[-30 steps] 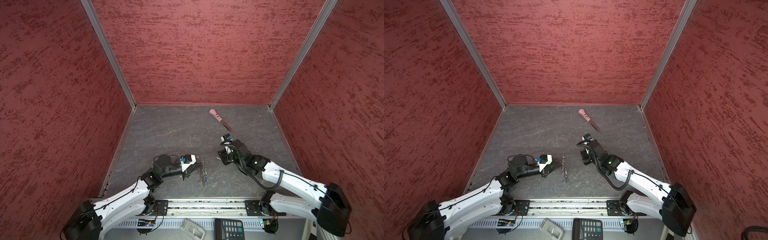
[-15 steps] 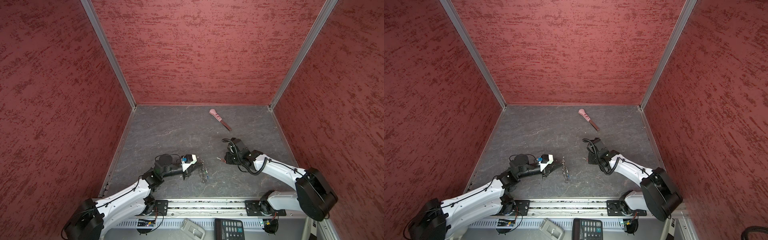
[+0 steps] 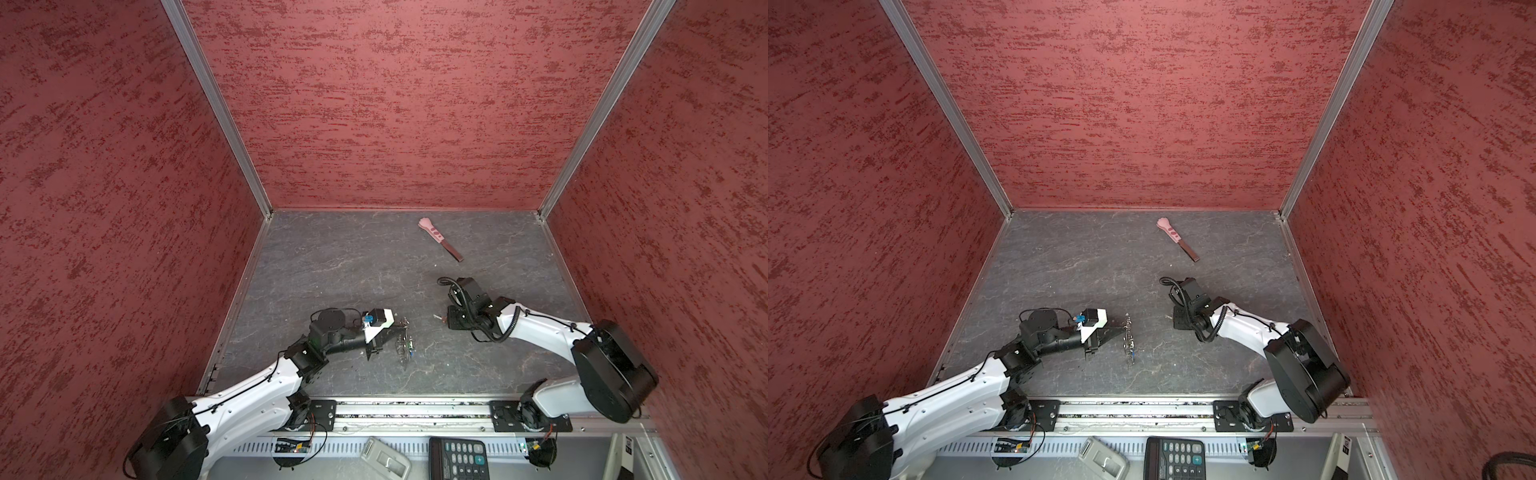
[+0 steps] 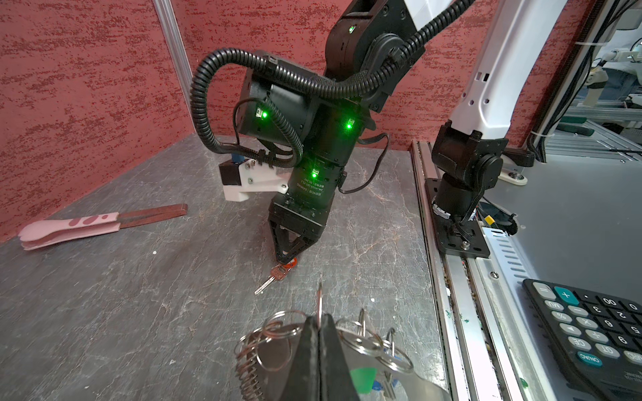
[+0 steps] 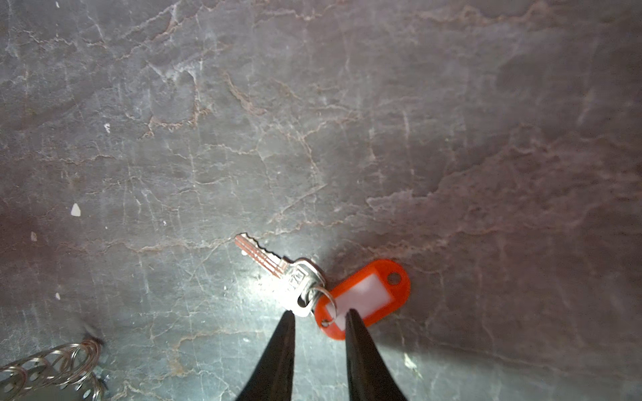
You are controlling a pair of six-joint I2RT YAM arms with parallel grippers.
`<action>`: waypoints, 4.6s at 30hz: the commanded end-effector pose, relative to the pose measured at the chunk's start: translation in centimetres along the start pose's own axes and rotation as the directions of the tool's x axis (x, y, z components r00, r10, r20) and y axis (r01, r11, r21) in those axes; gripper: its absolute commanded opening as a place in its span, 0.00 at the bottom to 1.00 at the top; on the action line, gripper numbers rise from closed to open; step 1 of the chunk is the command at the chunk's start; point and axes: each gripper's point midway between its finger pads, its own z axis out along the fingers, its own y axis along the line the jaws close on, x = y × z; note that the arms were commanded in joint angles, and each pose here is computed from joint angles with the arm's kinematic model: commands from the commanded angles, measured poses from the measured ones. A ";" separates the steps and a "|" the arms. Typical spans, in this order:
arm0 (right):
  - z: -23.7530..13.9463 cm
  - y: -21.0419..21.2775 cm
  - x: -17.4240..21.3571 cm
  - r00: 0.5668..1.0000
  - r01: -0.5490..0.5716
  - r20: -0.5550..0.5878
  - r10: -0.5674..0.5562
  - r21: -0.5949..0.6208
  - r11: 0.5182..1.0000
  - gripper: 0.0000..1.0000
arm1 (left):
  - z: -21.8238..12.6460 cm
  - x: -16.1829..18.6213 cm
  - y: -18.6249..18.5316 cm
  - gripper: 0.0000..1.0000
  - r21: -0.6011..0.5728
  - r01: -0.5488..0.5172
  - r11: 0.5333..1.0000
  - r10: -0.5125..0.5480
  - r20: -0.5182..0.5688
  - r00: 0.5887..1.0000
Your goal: Put the keys on the keyring
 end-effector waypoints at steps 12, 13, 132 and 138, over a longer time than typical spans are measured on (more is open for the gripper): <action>1.2 0.1 -0.7 1.000 -0.001 -0.018 0.002 0.030 1.000 0.19 | -0.1 -1.0 -0.1 0.00 -0.003 -0.033 0.999 0.033 0.037 0.999; 1.2 0.0 -0.8 1.000 0.001 -0.017 0.000 0.034 0.999 0.17 | -0.1 -1.0 -0.1 0.00 -0.004 -0.033 0.999 0.033 0.037 0.999; 0.1 0.4 -1.1 0.911 0.099 0.396 -0.117 0.065 0.993 0.00 | 0.0 -0.4 0.6 0.00 -0.038 -0.029 0.999 0.029 0.004 1.000; -0.5 -0.1 -0.4 0.887 0.075 0.450 -0.100 0.073 0.994 0.00 | -0.1 -0.5 0.5 0.00 -0.036 -0.029 0.999 0.030 0.010 1.000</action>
